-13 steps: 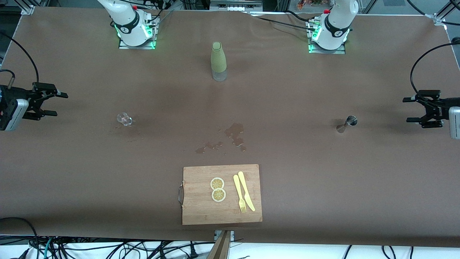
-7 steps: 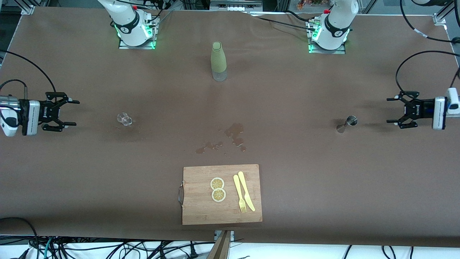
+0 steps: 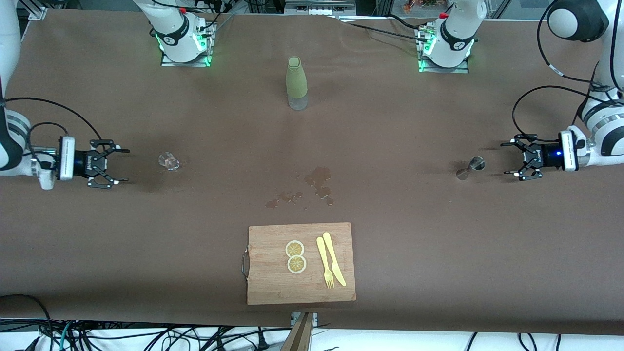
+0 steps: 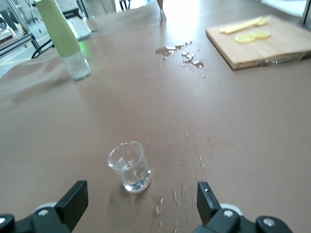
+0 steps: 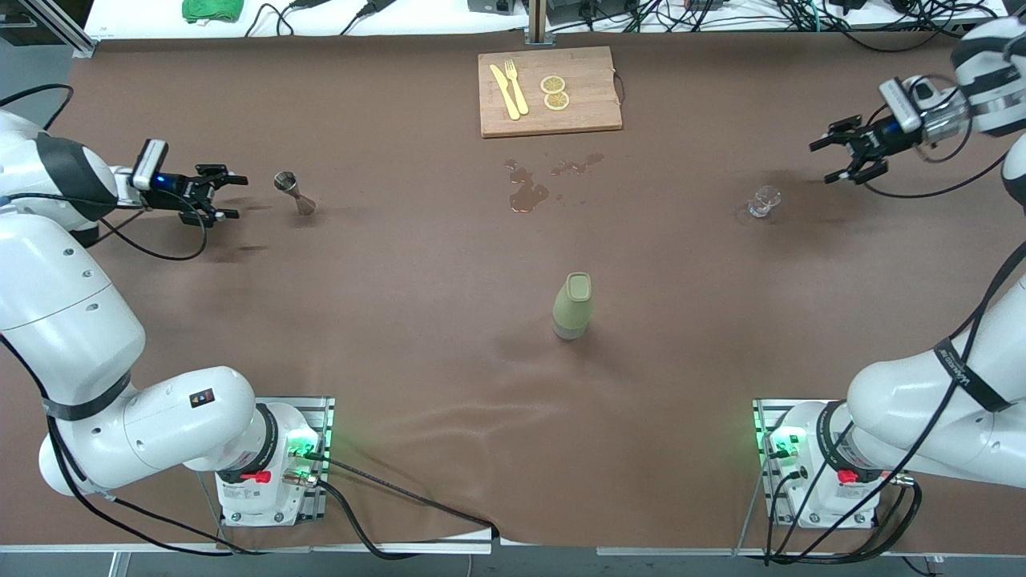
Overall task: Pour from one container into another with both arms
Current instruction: 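Reach the right gripper to the beaker while the left gripper reaches the jigger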
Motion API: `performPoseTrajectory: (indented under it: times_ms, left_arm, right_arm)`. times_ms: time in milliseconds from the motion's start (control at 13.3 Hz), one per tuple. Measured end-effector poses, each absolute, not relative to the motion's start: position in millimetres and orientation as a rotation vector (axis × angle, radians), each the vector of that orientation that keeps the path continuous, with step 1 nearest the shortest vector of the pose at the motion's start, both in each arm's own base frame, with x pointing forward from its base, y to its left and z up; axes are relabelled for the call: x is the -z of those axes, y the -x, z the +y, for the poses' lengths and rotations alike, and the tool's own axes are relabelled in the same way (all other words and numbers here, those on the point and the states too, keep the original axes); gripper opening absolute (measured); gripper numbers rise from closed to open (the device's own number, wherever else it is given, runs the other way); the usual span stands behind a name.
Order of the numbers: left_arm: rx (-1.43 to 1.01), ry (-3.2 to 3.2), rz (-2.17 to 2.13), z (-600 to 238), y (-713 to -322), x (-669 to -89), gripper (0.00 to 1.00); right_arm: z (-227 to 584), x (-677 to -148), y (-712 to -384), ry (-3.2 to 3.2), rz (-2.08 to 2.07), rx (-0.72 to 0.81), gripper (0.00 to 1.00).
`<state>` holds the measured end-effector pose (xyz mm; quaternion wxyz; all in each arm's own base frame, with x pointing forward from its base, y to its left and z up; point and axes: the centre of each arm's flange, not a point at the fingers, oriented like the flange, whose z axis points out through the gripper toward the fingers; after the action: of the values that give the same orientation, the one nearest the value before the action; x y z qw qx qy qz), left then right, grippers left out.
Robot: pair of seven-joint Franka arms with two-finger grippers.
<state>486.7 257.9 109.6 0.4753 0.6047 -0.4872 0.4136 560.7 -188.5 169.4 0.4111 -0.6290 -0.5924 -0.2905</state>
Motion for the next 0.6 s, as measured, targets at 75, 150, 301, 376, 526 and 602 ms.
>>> performPoseTrajectory:
  times_ms: [75,150,301,376,526,602]
  left_arm:
    - [-1.033,-1.455,-1.19,249,-489,-101,1.0]
    - [-1.053,-1.437,-1.185,241,-492,-93,1.0]
    - [-1.082,-1.4,-1.181,226,-495,-79,1.0]
    - [-1.091,-1.378,-1.186,218,-496,-73,1.0]
    - [-1.105,-1.344,-1.201,207,-496,-63,1.0]
    - [-1.11,-1.331,-1.206,203,-496,-60,1.0]
  right_arm:
    - [-185,-154,-558,1.56,-1.474,0.772,1.0]
    - [-181,-141,-555,1.535,-1.452,0.817,1.0]
    - [-174,-116,-544,1.477,-1.408,0.884,1.0]
    - [-170,-103,-539,1.453,-1.394,0.905,1.0]
    - [-165,-82,-529,1.414,-1.377,0.924,1.0]
    - [-163,-77,-527,1.401,-1.373,0.928,1.0]
